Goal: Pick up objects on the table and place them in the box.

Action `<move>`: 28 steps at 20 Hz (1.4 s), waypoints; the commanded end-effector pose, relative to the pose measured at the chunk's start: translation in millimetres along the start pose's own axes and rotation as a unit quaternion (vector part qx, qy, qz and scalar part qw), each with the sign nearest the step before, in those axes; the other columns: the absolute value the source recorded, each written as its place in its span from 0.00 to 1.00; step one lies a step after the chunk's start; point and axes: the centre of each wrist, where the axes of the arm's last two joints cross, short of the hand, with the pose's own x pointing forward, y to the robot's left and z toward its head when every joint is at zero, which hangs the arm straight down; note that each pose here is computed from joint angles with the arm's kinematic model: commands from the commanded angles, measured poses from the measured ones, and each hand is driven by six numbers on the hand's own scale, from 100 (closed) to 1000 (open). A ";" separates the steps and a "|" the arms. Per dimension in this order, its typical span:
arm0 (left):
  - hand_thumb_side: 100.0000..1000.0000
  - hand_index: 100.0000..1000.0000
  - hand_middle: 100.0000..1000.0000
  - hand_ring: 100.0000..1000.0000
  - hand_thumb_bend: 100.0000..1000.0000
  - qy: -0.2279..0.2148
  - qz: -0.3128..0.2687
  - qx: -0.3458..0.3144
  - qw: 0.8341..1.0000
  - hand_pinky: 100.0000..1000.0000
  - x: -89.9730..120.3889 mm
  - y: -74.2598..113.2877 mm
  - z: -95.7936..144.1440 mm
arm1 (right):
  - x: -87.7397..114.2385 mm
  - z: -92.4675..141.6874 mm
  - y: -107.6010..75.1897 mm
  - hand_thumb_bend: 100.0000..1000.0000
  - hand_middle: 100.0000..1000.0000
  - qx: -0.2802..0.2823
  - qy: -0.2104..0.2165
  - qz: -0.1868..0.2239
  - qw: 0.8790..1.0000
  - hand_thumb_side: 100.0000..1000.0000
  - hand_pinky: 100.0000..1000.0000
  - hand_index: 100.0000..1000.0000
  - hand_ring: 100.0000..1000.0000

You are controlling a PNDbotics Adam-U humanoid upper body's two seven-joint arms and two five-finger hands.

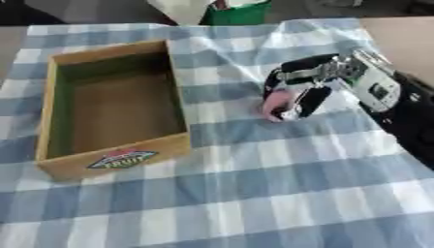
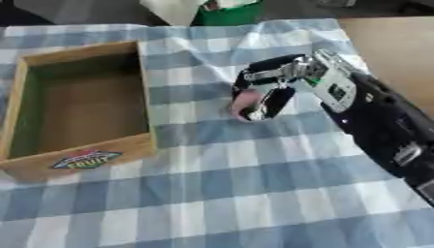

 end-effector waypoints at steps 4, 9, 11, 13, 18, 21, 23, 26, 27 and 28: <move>0.50 0.80 0.53 0.31 0.09 -0.012 -0.004 -0.007 1.000 0.48 6.8 -0.5 -6.3 | 8.0 13.7 -17.5 0.00 0.50 0.030 -0.048 0.065 0.996 0.22 0.86 0.59 0.78; 0.50 0.80 0.53 0.31 0.09 -0.012 -0.005 -0.007 1.000 0.48 7.0 -0.3 -6.4 | 14.4 16.0 -24.0 0.00 0.47 -0.003 -0.060 0.065 0.996 0.29 0.85 0.57 0.76; 0.50 0.80 0.53 0.31 0.09 -0.012 -0.005 -0.007 1.000 0.48 7.0 -0.2 -6.4 | 18.2 18.9 -31.4 0.00 0.47 -0.029 -0.067 0.065 0.995 0.31 0.85 0.57 0.76; 0.50 0.80 0.53 0.31 0.09 -0.012 -0.005 -0.007 1.000 0.48 7.1 0.0 -6.4 | 23.8 21.8 -42.7 0.00 0.47 -0.064 -0.077 0.068 0.993 0.41 0.85 0.57 0.76; 0.50 0.80 0.53 0.31 0.09 -0.011 -0.006 -0.008 1.000 0.48 7.1 0.3 -6.0 | 39.2 20.7 -73.1 0.00 0.44 -0.148 -0.100 0.073 0.981 0.36 0.83 0.55 0.74; 0.50 0.80 0.53 0.31 0.09 -0.011 -0.007 -0.008 1.000 0.48 7.1 0.7 -5.6 | 50.3 14.7 -91.4 0.00 0.44 -0.198 -0.113 0.069 0.971 0.38 0.81 0.54 0.73; 0.50 0.80 0.53 0.31 0.09 -0.011 -0.007 -0.008 1.000 0.48 7.1 0.6 -5.6 | 59.3 7.9 -103.6 0.00 0.44 -0.231 -0.123 0.075 0.962 0.40 0.79 0.54 0.72; 0.50 0.80 0.53 0.31 0.09 -0.010 -0.006 -0.010 1.000 0.48 7.1 0.2 -5.8 | 69.5 -4.8 -118.2 0.00 0.43 -0.259 -0.133 0.085 0.953 0.42 0.77 0.54 0.72; 0.50 0.80 0.53 0.31 0.09 -0.010 -0.006 -0.011 1.000 0.48 7.1 0.1 -6.0 | 72.3 -9.1 -122.7 0.00 0.43 -0.265 -0.136 0.088 0.950 0.42 0.77 0.54 0.72; 0.50 0.80 0.53 0.31 0.09 -0.010 -0.006 -0.012 1.000 0.48 7.2 -0.1 -6.2 | 74.3 -12.9 -126.2 0.00 0.43 -0.271 -0.139 0.090 0.948 0.42 0.77 0.54 0.72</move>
